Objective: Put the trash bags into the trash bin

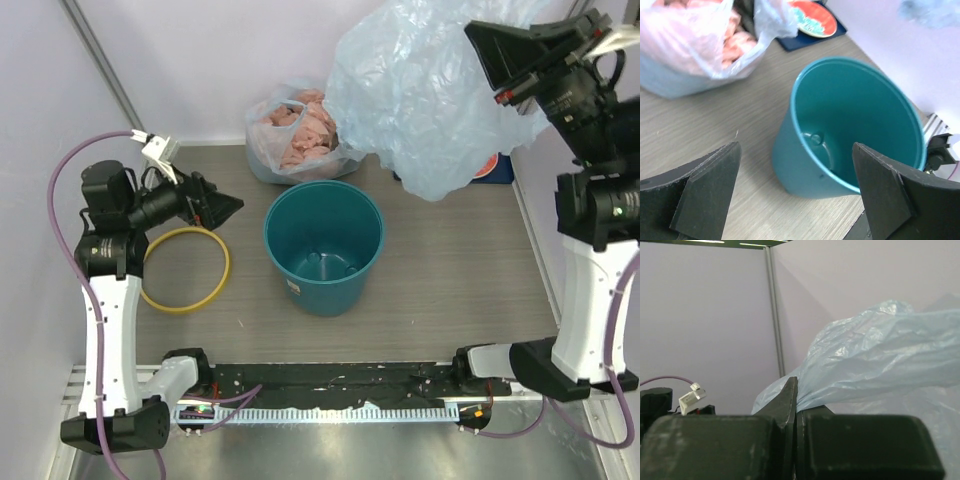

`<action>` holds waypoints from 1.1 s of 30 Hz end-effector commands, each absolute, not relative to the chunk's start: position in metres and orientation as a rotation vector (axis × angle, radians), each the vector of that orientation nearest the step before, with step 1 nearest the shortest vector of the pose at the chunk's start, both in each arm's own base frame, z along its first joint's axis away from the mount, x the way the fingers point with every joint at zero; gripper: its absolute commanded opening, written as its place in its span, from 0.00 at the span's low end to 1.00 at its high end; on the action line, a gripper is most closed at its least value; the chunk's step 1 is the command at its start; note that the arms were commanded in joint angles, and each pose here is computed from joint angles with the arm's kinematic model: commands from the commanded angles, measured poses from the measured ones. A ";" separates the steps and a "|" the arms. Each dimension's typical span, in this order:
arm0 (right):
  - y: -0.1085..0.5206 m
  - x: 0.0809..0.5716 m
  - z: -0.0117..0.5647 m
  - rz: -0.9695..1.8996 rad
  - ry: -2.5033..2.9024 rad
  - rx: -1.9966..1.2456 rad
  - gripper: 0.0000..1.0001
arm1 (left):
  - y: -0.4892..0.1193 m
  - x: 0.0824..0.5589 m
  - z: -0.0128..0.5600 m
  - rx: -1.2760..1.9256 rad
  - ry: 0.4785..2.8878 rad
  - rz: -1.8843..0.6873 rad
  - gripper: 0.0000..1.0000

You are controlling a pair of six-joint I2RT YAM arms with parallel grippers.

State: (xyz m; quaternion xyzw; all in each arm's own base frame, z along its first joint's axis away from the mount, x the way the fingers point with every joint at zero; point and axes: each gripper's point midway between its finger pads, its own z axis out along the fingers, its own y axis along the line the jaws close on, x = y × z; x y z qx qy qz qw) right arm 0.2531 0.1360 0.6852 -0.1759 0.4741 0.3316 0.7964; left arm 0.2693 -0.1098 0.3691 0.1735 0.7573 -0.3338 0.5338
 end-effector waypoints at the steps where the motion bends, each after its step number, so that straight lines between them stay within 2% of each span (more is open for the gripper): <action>1: 0.164 0.265 0.694 0.946 1.016 -0.355 0.01 | -0.129 0.245 0.433 0.552 1.586 -0.870 0.98; 6: 0.204 0.252 0.687 1.025 1.039 -0.410 0.01 | -0.135 0.232 0.467 0.616 1.499 -0.890 0.98; 11: 0.234 0.259 0.633 1.057 1.188 -0.402 0.01 | -0.138 0.231 0.479 0.601 1.492 -0.929 0.93; 17: 0.252 0.255 0.612 1.096 1.234 -0.401 0.01 | -0.141 0.237 0.453 0.587 1.557 -0.986 0.94; 24: 0.260 0.252 0.636 1.181 1.184 -0.367 0.01 | -0.144 0.245 0.448 0.600 1.569 -0.968 0.96; 27: 0.267 0.257 0.617 1.172 1.231 -0.374 0.01 | -0.152 0.243 0.447 0.624 1.568 -0.993 0.96; 32: 0.266 0.263 0.582 1.114 1.305 -0.390 0.01 | -0.174 0.239 0.416 0.695 1.660 -1.006 0.90; 33: 0.267 0.265 0.570 1.100 1.338 -0.394 0.01 | -0.184 0.236 0.408 0.735 1.674 -0.997 0.86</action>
